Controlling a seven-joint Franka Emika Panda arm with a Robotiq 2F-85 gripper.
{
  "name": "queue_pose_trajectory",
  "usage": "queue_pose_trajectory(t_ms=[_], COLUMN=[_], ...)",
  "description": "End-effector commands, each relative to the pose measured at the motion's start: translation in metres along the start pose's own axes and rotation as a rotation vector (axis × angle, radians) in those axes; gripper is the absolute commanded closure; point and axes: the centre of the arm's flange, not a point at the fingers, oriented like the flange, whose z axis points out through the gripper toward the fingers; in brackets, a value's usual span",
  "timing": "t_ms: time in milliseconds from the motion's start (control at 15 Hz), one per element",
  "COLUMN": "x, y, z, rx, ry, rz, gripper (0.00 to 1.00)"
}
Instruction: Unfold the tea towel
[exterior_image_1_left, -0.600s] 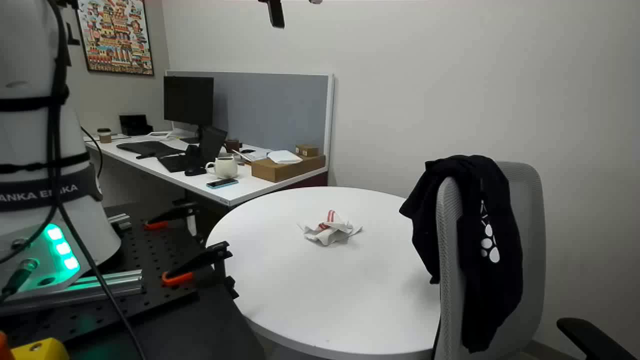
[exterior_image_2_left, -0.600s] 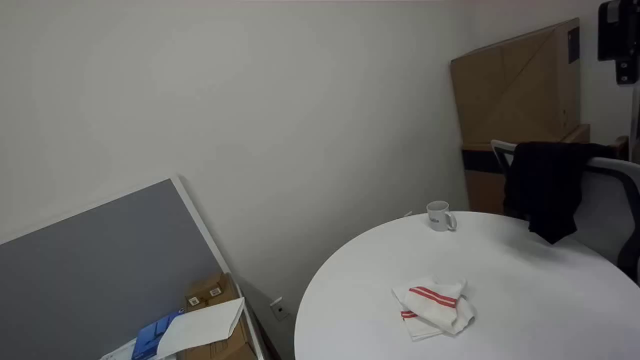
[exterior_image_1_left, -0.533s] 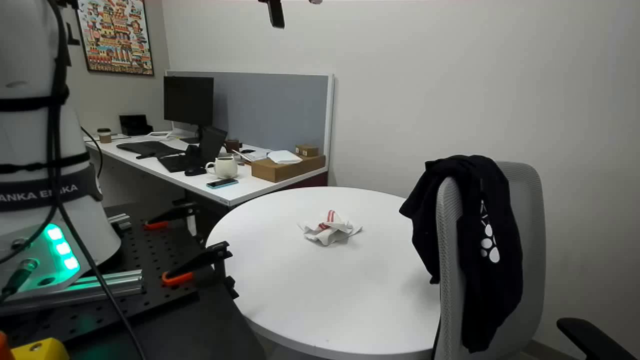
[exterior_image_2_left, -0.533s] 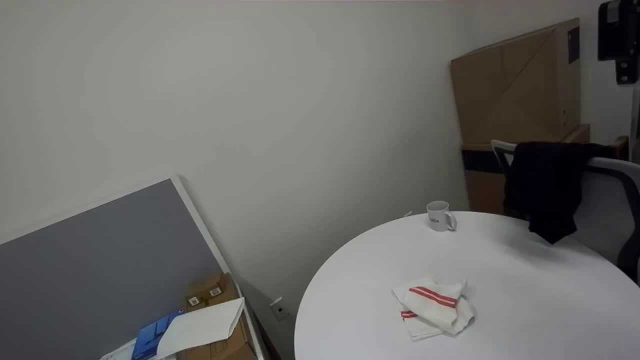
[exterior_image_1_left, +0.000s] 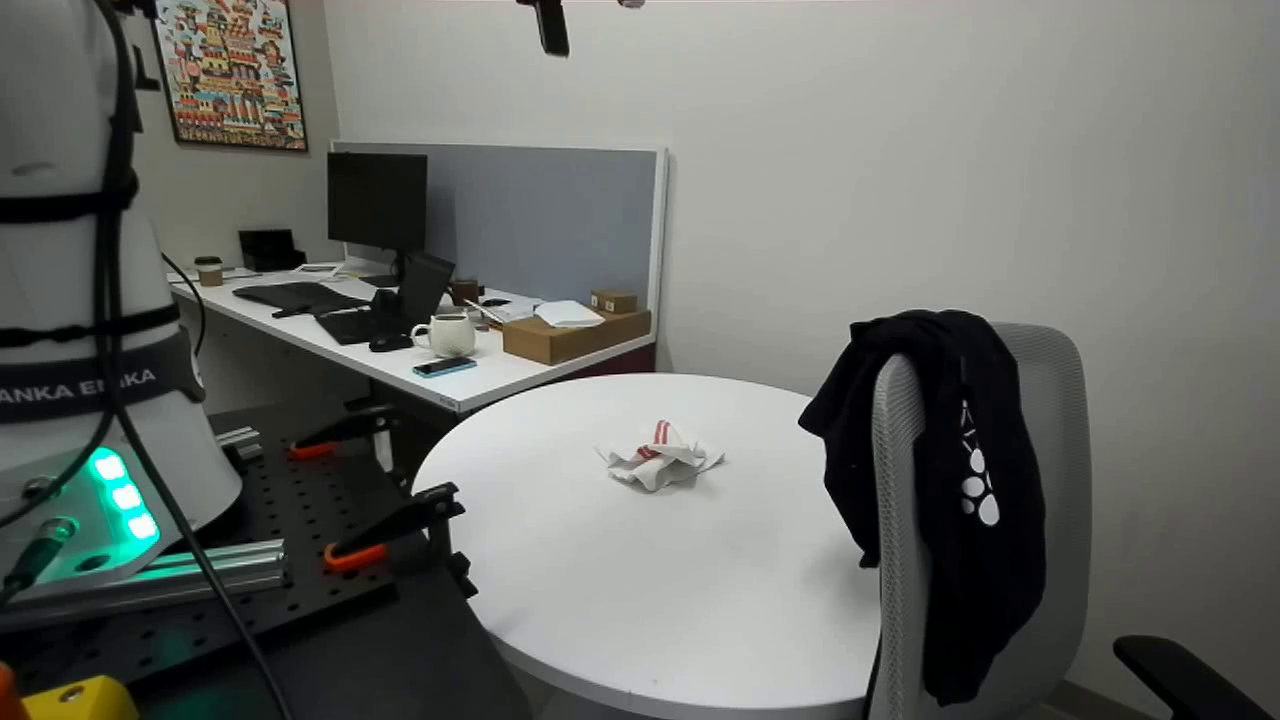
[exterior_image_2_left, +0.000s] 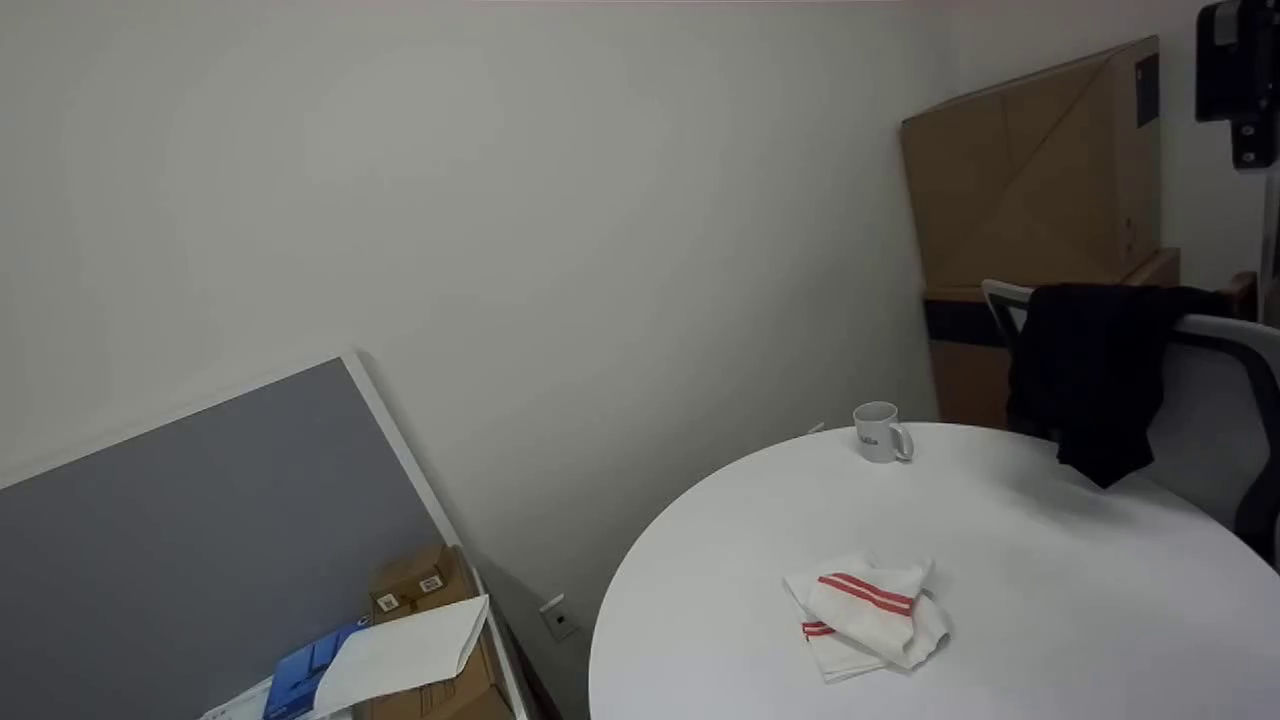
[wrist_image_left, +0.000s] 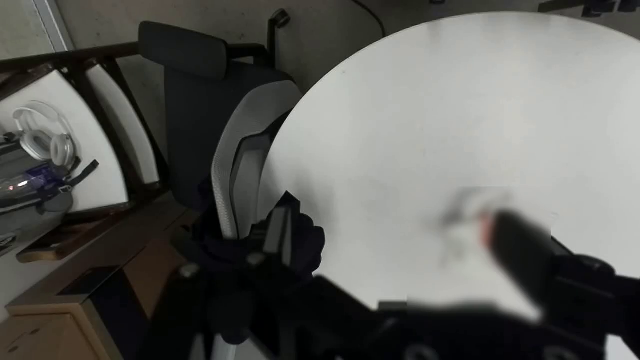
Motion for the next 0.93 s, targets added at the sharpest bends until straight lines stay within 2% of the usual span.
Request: queue_pose_trajectory(t_ms=[0, 600, 867], x=[0.0, 0.0, 0.018], y=[0.0, 0.0, 0.017], z=[0.0, 0.0, -0.024], rx=[0.0, 0.0, 0.018], ry=[0.0, 0.0, 0.076], rz=[0.0, 0.0, 0.019], gripper=[0.0, 0.0, 0.0])
